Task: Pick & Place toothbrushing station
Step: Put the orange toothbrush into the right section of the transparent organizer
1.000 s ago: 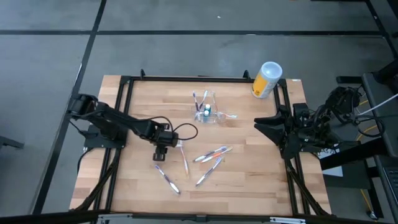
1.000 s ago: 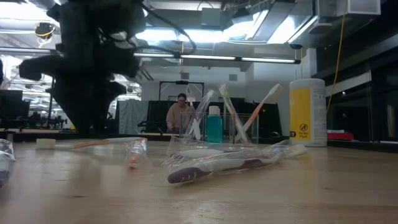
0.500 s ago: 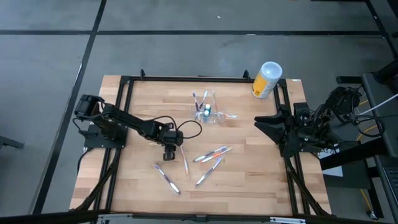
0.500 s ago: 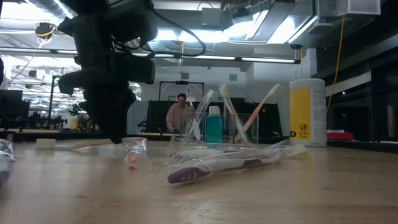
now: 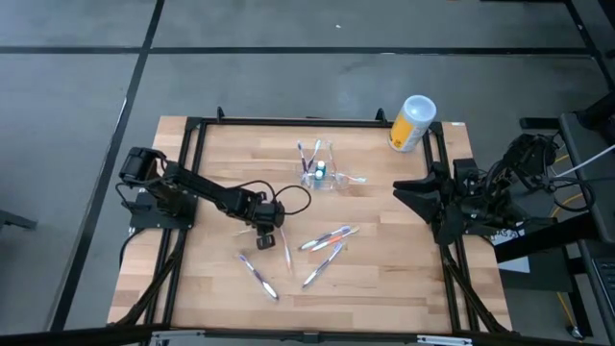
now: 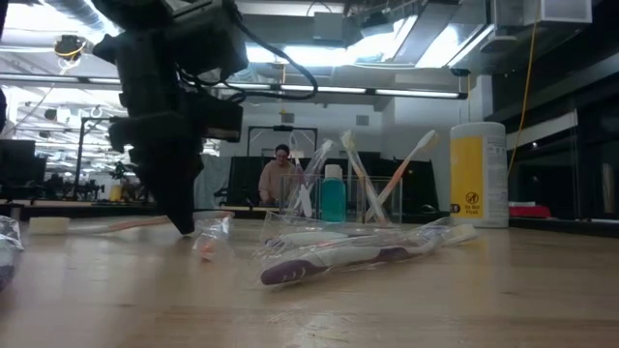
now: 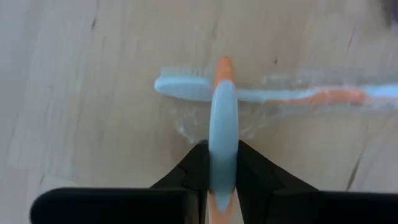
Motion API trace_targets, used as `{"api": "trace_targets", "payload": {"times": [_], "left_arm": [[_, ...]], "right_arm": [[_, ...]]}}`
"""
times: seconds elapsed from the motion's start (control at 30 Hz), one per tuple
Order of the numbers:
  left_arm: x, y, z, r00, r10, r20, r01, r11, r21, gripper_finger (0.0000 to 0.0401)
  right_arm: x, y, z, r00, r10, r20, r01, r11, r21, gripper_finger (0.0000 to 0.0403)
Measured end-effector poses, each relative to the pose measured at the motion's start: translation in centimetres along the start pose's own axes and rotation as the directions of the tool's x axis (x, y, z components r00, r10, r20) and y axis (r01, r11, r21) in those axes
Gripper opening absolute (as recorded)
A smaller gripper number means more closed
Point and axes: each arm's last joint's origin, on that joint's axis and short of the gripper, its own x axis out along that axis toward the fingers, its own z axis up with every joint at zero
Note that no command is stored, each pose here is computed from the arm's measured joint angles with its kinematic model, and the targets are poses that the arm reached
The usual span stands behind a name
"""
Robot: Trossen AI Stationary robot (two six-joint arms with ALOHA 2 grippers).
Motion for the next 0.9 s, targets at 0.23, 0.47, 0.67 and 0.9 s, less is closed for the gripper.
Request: {"api": "trace_targets", "payload": {"times": [0.23, 0.47, 0.67, 0.9], "left_arm": [[-0.4, 0.3, 0.3, 1.000, -0.004, 0.026, 0.008, 0.981, -0.194, 0.0048], [-4.0, 0.6, 1.5, 0.966, 0.065, 0.251, 0.073, 0.861, -0.503, 0.0048], [-10.0, 1.3, 2.9, 0.773, 0.205, 0.600, 0.391, 0.592, -0.705, 0.0048], [-14.7, 0.2, 3.2, 0.390, 0.541, 0.745, 0.796, 0.210, -0.568, 0.0048]], "right_arm": [[0.1, 0.2, -0.1, 1.000, 0.021, -0.012, -0.021, 1.000, 0.005, 0.0130], [0.6, 0.6, -1.0, 0.998, 0.046, -0.048, -0.046, 0.999, -0.009, 0.0130], [0.9, 0.5, -2.3, 0.993, 0.032, -0.114, -0.040, 0.997, -0.072, 0.0130], [1.2, -0.6, -3.4, 0.983, -0.062, -0.172, 0.039, 0.990, -0.138, 0.0130]]}}
